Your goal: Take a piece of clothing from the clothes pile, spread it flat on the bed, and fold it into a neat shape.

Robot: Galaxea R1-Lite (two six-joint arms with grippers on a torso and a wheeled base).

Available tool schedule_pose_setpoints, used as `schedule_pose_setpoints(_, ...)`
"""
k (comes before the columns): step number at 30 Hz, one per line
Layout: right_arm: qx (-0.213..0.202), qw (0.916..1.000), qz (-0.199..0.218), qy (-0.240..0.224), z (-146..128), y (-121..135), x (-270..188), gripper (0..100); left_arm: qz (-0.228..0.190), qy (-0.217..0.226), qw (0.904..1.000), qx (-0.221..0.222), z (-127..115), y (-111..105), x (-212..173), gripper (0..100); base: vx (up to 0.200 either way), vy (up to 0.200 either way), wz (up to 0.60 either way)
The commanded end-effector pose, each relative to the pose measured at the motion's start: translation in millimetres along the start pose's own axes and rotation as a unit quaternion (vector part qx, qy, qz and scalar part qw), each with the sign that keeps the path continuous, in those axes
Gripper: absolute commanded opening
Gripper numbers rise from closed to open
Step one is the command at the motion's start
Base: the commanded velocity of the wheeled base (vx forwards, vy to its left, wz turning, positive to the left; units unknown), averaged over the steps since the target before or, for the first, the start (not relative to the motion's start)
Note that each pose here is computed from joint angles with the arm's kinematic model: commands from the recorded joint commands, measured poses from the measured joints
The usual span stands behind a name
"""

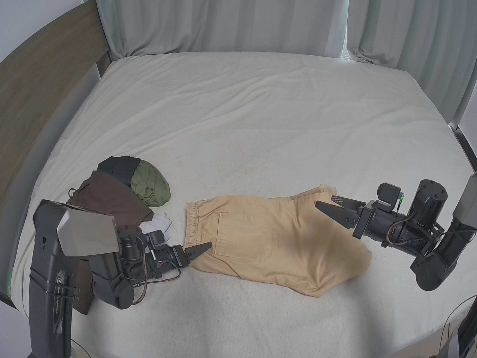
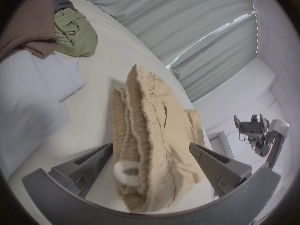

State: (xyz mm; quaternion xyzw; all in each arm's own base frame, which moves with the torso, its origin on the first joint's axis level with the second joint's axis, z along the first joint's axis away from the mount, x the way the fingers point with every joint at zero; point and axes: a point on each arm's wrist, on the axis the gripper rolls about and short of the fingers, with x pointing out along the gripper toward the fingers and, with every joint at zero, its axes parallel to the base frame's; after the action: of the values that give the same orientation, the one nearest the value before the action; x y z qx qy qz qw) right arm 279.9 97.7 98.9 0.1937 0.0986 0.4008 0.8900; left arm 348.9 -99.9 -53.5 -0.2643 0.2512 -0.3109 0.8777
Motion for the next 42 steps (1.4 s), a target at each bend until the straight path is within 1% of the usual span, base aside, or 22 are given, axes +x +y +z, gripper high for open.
schedule_pose_setpoints(1, 0.0, 1.0, 0.002, 0.001, -0.9, 1.4, 1.0, 100, -0.001, -0.031, 0.9992, -0.025, 6.6, -8.7, 17.4, 100, 0.0, 0.0, 0.0)
schedule_pose_setpoints(3, 0.0, 1.0, 0.004, 0.003, -1.7, 2.5, 1.4, 100, -0.008, -0.037, 0.9978, -0.054, 10.0, -11.0, 20.7, 100, 0.0, 0.0, 0.0)
schedule_pose_setpoints(6, 0.0, 1.0, 0.005, 0.004, -2.0, 3.2, 1.9, 100, -0.017, -0.041, 0.9959, -0.079, 12.6, -13.6, 24.3, 100, 0.0, 0.0, 0.0)
schedule_pose_setpoints(11, 0.001, 1.0, 0.005, 0.005, -2.8, 2.7, 2.2, 100, -0.02, -0.046, 0.9948, -0.089, 14.9, -13.8, 26.3, 100, 0.0, 0.0, 0.0)
schedule_pose_setpoints(14, 0.001, 1.0, 0.004, 0.005, -2.6, 2.3, 1.9, 100, -0.016, -0.04, 0.9952, -0.087, 9.9, -10.7, 27.6, 100, 0.0, 0.0, 0.0)
schedule_pose_setpoints(15, 0.001, 1.0, 0.005, 0.004, -2.2, 2.6, 1.8, 100, -0.016, -0.041, 0.9952, -0.087, 9.9, -10.4, 27.9, 0, 0.0, 0.0, 0.0)
schedule_pose_setpoints(20, -0.008, 0.9999, 0.004, 0.004, -2.5, 2.8, 1.2, 100, -0.009, -0.035, 0.9952, -0.091, 3.2, -5.4, 29.3, 0, 0.0, 0.0, 0.0)
schedule_pose_setpoints(25, -0.007, 1.0, 0.004, 0.006, -3.1, 2.6, 1.1, 100, -0.008, -0.033, 0.9954, -0.089, 4.9, -4.8, 24.7, 0, 0.0, 0.0, 0.0)
schedule_pose_setpoints(28, -0.006, 1.0, 0.003, 0.007, -3.8, 2.3, 1.0, 100, -0.009, -0.032, 0.9958, -0.085, 8.1, -9.7, 18.7, 0, 0.0, 0.0, 0.0)
schedule_pose_setpoints(29, -0.006, 0.9999, 0.003, 0.008, -4.5, 2.1, 0.9, 100, -0.008, -0.032, 0.996, -0.083, 11.4, -16.2, 11.3, 0, 0.0, 0.0, 0.0)
schedule_pose_setpoints(32, -0.006, 0.9999, 0.003, 0.01, -5.4, 2.2, 1.0, 100, -0.006, -0.037, 0.9961, -0.08, 16.8, -22.1, 2.0, 0, 0.0, 0.0, 0.0)
schedule_pose_setpoints(37, -0.001, 0.9998, 0.002, 0.019, -10.5, 2.6, 1.3, 100, 0.005, -0.053, 0.996, -0.071, 32.2, -23.9, -21.5, 0, 0.0, 0.0, 0.0)
schedule_pose_setpoints(40, 0.002, 0.9997, 0.001, 0.024, -13.7, 0.9, 2.5, 100, 0.007, -0.048, 0.9961, -0.074, 34.8, -20.7, -34.4, 0, 0.0, 0.0, 0.0)
schedule_pose_setpoints(42, -0.001, 0.9997, 0.0, 0.026, -15.1, -0.1, 3.0, 100, 0.008, -0.049, 0.9966, -0.066, 36.7, -18.7, -39.6, 0, 0.0, 0.0, 0.0)
